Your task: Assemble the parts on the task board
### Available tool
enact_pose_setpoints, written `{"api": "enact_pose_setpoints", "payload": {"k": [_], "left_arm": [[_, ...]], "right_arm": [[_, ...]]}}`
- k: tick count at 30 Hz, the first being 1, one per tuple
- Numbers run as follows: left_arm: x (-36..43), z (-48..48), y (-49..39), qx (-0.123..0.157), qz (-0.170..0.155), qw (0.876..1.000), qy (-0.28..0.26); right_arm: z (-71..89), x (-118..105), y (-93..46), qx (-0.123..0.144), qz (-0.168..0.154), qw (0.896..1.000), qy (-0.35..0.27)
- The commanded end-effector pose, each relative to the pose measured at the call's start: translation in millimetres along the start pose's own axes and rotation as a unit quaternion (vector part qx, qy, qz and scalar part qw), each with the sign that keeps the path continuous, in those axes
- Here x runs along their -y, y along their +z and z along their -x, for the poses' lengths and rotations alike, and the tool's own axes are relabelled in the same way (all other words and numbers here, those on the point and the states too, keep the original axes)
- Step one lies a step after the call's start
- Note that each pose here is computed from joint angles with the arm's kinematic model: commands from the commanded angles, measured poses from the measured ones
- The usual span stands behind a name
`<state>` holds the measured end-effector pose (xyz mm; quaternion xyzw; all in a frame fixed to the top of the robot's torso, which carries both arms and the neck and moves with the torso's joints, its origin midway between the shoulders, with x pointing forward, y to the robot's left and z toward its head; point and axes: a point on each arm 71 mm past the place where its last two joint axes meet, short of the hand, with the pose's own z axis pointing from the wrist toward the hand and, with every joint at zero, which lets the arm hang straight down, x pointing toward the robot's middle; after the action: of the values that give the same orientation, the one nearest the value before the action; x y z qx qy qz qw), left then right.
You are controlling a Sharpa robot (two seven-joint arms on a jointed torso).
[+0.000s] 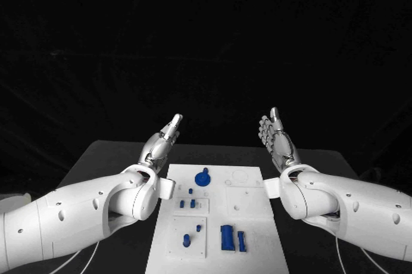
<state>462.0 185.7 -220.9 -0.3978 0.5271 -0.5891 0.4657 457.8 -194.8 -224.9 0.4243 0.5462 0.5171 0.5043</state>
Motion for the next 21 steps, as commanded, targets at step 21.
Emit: {"api": "enact_pose_setpoints", "payload": {"k": [21], "left_arm": [[-3.2,6.4,-2.3,0.118,0.065,0.991,-0.008]], "right_arm": [[-1.8,-0.7,4.3,0.059,-0.025,0.996,0.060]]}}
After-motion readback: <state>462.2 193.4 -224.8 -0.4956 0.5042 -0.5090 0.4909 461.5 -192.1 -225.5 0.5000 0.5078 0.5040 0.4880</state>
